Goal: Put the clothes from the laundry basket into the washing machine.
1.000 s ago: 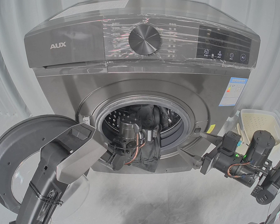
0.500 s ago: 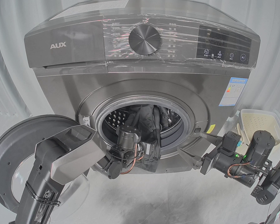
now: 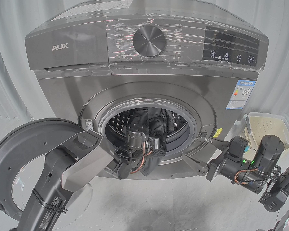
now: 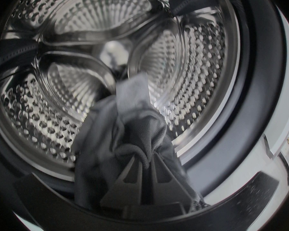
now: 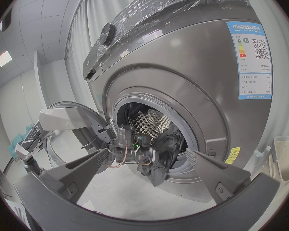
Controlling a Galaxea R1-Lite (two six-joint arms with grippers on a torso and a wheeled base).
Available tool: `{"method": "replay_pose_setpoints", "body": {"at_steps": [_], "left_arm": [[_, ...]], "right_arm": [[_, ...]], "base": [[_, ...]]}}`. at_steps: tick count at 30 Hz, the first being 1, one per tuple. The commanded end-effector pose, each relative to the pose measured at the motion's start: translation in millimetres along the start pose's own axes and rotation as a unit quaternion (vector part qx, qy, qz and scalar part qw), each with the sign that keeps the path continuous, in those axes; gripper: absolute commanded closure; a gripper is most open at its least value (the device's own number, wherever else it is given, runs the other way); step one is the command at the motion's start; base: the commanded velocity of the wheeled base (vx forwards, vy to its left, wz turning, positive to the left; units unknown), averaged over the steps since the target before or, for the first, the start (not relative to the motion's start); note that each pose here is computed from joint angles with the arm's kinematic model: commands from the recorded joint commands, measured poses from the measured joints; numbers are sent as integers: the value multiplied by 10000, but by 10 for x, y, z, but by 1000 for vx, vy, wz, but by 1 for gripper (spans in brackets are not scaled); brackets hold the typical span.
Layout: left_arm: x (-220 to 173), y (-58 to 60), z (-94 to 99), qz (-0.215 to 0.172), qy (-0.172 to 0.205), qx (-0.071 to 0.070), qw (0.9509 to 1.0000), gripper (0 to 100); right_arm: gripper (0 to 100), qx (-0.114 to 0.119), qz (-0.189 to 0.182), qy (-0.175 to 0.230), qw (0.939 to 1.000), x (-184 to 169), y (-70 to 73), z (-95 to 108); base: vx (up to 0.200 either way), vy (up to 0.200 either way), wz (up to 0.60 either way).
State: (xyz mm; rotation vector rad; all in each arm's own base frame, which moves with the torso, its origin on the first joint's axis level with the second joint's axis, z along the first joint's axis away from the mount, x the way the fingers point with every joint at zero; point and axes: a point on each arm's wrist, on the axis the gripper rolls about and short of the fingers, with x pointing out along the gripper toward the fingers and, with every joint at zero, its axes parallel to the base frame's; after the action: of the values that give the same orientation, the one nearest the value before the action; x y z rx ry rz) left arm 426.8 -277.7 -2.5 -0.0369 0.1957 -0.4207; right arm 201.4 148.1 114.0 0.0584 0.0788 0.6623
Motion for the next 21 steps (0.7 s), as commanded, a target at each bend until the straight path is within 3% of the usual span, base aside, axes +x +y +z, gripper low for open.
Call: {"method": "replay_pose_setpoints", "body": {"at_steps": [1, 6, 12, 13, 16, 21], "left_arm": [[271, 96, 326, 432, -937, -201, 9945, 100], [367, 166, 457, 506, -1306, -274, 9898, 100], [362, 168, 443, 506, -1285, -293, 9900, 100], [358, 168, 444, 505, -1285, -301, 9900, 0], [334, 119, 455, 455, -1268, -341, 9903, 0], [90, 9, 439, 366, -738, -218, 9964, 0]], "right_arm": [[0, -5, 5, -11, 10000, 2, 3, 4], [0, -5, 5, -11, 10000, -1, -1, 3], [0, 2, 13, -18, 10000, 2, 3, 5], [0, -5, 6, -19, 10000, 1, -1, 6], [0, 2, 6, -19, 10000, 1, -1, 6], [0, -5, 5, -4, 10000, -4, -1, 0]], "base": [[0, 0, 0], [0, 0, 0], [0, 0, 0], [0, 0, 0], [0, 0, 0], [0, 0, 0]]}}
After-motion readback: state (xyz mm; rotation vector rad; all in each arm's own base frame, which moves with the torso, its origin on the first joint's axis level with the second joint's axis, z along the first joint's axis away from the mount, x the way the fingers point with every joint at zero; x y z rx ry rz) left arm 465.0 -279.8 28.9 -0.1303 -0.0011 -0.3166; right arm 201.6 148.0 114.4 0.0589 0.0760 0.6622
